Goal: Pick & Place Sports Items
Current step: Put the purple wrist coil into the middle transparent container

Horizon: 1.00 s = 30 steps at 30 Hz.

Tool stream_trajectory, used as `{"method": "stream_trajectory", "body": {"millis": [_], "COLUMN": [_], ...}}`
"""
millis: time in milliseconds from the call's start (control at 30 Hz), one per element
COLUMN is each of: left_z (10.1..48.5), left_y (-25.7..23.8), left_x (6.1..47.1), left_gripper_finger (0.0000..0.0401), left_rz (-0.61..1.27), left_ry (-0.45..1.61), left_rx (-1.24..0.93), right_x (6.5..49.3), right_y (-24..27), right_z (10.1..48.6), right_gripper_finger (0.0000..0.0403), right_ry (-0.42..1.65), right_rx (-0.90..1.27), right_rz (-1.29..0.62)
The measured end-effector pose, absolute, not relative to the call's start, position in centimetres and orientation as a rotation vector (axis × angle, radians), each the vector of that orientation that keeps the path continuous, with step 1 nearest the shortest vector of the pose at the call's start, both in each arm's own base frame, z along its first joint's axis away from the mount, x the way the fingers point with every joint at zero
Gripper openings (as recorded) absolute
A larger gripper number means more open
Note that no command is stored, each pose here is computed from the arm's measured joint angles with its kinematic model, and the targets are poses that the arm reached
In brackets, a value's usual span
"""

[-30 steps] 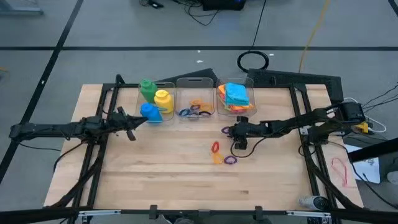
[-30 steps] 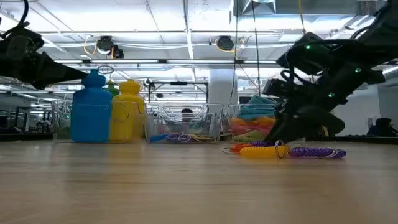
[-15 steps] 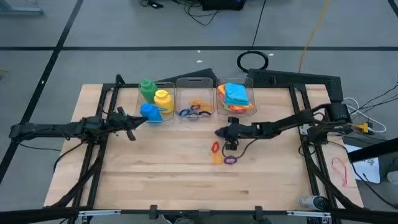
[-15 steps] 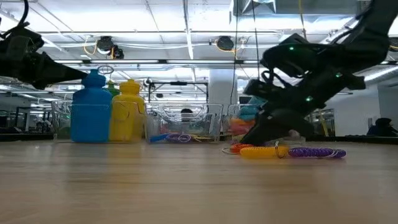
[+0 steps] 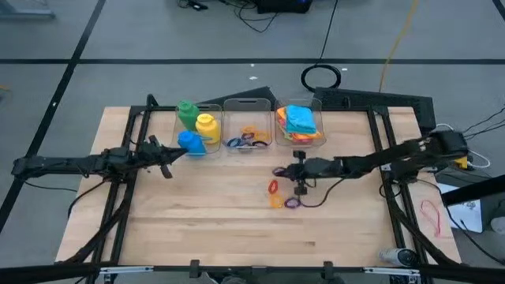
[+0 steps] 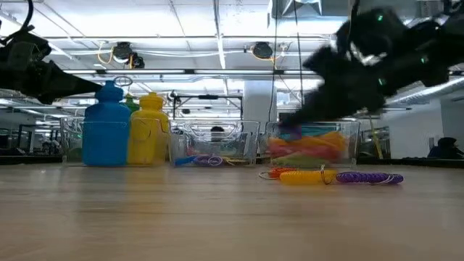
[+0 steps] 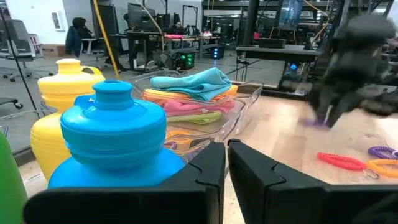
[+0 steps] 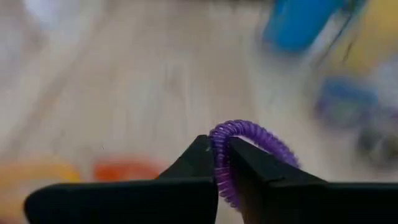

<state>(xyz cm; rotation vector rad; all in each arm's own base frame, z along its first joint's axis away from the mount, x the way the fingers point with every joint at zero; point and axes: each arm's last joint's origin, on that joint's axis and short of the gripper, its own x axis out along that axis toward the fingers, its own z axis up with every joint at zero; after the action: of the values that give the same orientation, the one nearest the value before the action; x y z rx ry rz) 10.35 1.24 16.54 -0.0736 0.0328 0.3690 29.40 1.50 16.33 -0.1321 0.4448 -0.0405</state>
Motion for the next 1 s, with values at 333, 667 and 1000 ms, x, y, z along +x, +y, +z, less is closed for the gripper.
{"method": "stream_trajectory", "body": {"millis": [333, 667, 1000], "left_z": [16.5, 16.5, 16.5], "left_y": [1.2, 1.2, 1.2], "left_x": [10.4, 10.4, 10.4], "left_gripper_finger": [0.0021, 0.0021, 0.0021], "left_rz": [0.369, 0.369, 0.369], "left_ry": [0.032, 0.032, 0.032], "left_rx": [-0.074, -0.074, -0.074], "right_x": [29.7, 33.0, 35.7], "right_y": [0.1, -5.1, -10.8], "right_z": [23.6, 25.0, 21.5], "right_gripper_finger": [0.0001, 0.0001, 0.0000], "right_ry": [0.089, 0.056, 0.145], "right_rx": [-0.098, -0.065, 0.010], "right_rz": [-0.075, -0.111, -0.242]}}
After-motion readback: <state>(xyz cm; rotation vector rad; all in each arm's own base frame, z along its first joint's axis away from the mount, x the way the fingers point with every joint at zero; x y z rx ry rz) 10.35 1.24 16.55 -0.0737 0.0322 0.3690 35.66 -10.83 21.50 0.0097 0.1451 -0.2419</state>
